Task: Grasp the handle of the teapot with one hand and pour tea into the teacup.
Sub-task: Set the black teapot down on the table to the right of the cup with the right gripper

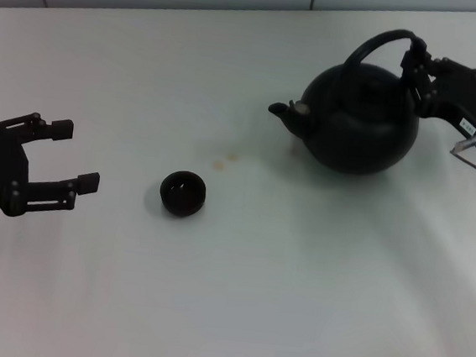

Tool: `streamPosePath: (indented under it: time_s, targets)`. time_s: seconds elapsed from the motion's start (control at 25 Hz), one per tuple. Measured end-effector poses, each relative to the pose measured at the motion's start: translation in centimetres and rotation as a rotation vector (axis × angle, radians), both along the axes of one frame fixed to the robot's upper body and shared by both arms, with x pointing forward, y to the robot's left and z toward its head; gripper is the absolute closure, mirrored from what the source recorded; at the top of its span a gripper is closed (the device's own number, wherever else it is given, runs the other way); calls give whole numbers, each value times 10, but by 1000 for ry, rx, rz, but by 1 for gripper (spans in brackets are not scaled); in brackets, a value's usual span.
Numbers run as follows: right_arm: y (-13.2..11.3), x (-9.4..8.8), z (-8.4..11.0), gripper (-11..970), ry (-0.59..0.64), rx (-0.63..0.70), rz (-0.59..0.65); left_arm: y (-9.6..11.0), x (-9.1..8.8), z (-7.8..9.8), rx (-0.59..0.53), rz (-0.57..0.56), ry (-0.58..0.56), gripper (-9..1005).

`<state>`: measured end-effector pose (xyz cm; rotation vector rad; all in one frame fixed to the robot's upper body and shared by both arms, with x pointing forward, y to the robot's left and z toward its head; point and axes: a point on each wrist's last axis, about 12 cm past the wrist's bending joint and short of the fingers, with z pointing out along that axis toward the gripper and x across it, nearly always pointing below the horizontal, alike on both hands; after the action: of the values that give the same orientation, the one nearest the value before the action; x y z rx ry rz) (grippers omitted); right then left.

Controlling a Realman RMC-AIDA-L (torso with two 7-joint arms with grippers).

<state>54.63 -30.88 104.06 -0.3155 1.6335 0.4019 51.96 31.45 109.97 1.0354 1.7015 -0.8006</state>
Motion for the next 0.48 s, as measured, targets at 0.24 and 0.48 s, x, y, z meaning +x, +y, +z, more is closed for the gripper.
streamPosePath:
  time_s: [0.24,0.48]
  targets:
    - [0,-3,-5,875,22,-16,-4,-4,-1,-1,-2,-12,-5,130]
    - [-1,0,-7,876,41,-32,-20,-4,-2,-2,-4,-11,-2,130]
